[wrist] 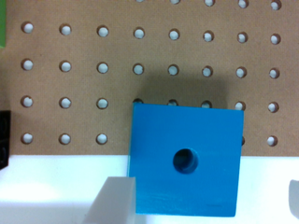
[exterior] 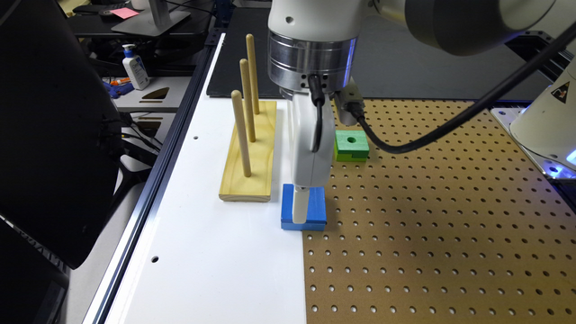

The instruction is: Pick up blue block.

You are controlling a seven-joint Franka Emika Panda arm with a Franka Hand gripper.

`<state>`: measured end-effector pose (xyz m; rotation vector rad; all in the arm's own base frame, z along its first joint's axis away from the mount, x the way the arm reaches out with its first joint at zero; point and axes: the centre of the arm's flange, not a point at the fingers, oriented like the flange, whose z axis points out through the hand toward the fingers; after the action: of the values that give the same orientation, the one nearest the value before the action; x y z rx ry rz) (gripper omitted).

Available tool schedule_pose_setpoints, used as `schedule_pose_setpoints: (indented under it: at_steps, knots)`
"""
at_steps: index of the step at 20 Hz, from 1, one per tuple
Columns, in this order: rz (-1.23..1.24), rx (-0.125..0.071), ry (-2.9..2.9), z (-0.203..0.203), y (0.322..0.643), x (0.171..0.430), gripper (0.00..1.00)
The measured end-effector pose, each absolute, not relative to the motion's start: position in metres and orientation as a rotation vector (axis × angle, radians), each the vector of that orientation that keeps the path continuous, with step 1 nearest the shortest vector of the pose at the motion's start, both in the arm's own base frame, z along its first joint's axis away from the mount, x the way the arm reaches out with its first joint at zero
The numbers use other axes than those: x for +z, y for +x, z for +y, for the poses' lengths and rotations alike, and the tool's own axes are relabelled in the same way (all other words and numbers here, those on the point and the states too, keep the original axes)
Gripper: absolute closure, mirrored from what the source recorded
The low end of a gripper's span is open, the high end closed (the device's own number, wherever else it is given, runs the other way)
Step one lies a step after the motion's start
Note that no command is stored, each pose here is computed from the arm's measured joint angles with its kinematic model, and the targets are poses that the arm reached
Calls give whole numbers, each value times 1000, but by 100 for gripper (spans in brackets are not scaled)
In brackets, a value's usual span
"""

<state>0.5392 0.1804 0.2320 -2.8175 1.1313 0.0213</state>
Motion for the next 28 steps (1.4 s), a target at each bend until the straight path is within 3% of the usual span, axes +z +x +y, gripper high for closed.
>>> schedule_pose_setpoints:
  at_steps: [12,18,28]
  knots:
    - [1135,23,-2819,179,539,231,0]
    - [1135,47,-2833,177,538,217,0]
    - [1135,56,-2836,177,537,213,0]
